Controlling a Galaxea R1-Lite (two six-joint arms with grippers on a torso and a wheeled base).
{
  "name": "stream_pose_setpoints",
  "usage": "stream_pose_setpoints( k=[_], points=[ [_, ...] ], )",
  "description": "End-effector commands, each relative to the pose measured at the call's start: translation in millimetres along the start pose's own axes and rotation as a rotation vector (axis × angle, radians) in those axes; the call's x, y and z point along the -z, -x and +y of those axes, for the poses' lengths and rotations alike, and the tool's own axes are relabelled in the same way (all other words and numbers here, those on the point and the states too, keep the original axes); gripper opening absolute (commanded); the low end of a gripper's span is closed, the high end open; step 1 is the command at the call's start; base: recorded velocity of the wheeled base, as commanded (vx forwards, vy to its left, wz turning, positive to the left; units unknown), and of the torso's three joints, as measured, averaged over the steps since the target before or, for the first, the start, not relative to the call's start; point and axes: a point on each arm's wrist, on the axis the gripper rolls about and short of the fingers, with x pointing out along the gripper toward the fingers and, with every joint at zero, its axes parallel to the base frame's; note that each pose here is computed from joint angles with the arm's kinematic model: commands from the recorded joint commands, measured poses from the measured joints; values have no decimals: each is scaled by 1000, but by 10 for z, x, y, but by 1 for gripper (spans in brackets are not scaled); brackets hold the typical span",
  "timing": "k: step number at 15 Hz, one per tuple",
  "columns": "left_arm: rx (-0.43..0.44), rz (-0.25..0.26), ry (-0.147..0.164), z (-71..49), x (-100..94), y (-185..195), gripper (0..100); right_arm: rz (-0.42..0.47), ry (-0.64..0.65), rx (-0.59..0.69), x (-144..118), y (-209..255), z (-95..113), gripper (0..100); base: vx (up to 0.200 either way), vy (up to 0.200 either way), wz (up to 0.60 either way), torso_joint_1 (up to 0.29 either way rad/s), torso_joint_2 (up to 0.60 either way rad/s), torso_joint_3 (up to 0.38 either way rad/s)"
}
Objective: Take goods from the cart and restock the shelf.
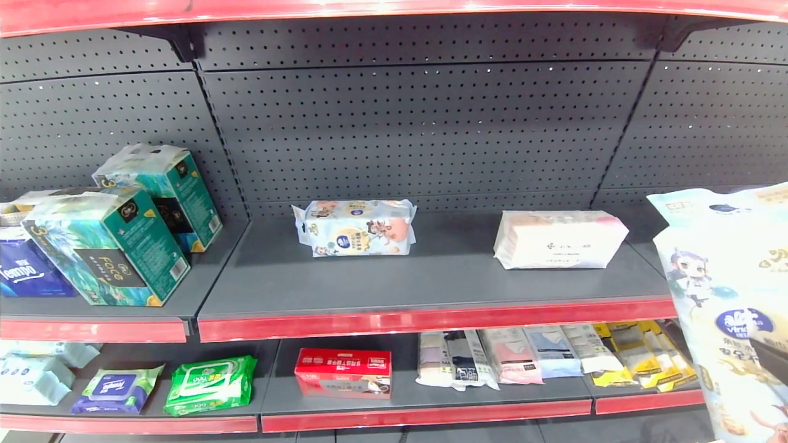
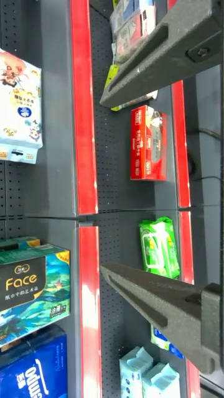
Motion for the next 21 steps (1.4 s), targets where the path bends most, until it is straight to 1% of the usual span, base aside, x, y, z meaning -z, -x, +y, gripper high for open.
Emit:
stream_pose_setpoints(
  k=[1,2,3,4,5,9,13,21],
  points=[
    [0,1,2,0,-1,-1,100,-42,-7,11,-65,56,-3,0,0,0,0,0,0,0],
    [2,4,-4,0,-1,-3,100,-57,-5,34,-71,89,-6,0,0,0,0,0,0,0],
    [8,4,-10,-1,-1,-3,100,-51,0,101,-50,122,-20,0,0,0,0,0,0,0],
    [8,7,-9,-1,0,-4,100,-41,24,138,-35,122,-28,0,0,0,0,0,0,0],
    [8,6,-1,-1,0,-3,100,-29,55,131,-21,106,-26,0,0,0,0,0,0,0],
    [3,1,3,-1,-1,-1,100,-4,115,91,43,80,-13,0,0,0,0,0,0,0],
    [6,1,0,-1,-1,-1,100,-14,112,44,44,82,-2,0,0,0,0,0,0,0],
    [-8,1,-1,2,-1,-1,100,-1,105,50,95,82,1,0,0,0,0,0,0,0]
  ],
)
